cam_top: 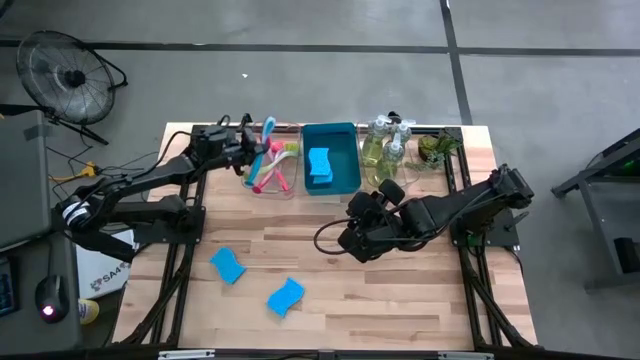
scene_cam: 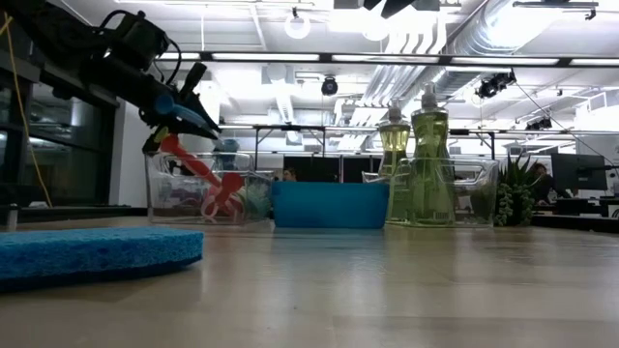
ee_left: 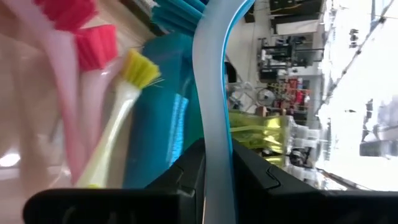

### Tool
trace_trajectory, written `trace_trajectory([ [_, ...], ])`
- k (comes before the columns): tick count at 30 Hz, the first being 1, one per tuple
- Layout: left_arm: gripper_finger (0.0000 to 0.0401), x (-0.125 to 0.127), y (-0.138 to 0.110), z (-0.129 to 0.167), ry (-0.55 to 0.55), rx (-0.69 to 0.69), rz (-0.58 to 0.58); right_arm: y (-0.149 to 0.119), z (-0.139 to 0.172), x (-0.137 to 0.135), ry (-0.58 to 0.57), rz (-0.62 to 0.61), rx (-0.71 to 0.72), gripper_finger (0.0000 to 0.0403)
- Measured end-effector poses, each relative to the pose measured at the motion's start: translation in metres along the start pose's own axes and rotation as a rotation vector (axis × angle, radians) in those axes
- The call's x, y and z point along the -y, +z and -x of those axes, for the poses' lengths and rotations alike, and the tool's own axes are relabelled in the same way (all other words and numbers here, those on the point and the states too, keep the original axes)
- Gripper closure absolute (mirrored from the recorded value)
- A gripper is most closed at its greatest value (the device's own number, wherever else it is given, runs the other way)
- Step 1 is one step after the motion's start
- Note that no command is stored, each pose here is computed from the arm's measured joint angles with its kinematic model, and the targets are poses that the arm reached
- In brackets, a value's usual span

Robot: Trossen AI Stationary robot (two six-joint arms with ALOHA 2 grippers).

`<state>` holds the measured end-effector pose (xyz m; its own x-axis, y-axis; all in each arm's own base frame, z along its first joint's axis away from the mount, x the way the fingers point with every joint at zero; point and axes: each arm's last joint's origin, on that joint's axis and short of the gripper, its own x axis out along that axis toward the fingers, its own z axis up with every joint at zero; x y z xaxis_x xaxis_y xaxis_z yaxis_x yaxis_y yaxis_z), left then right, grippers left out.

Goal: Pick & Place Kitchen Sink Supplies
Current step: Put the blue dish brush into the left transparent bin

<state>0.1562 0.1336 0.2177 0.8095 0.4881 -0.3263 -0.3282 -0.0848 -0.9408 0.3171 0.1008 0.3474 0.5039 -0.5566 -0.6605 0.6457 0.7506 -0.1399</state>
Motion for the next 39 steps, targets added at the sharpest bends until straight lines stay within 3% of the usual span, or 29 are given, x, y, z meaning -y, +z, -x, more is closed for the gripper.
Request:
trace_trajectory([
  [13, 0.0337, 0.004, -0.001, 0.001, -0.043, -0.036, -0.057, 0.0, 0.0, 0.0, 0.0, 0.003, 0.0, 0.0222],
  [28, 0.023, 0.003, -0.003, 0.013, -0.007, -0.023, -0.082, 0.0, 0.0, 0.0, 0.0, -0.025, -0.001, 0.0222],
  [39, 0.0145, 0.006, -0.003, 0.013, -0.038, -0.032, -0.191, 0.0, 0.0, 0.0, 0.001, -0.038, 0.0, 0.0222],
])
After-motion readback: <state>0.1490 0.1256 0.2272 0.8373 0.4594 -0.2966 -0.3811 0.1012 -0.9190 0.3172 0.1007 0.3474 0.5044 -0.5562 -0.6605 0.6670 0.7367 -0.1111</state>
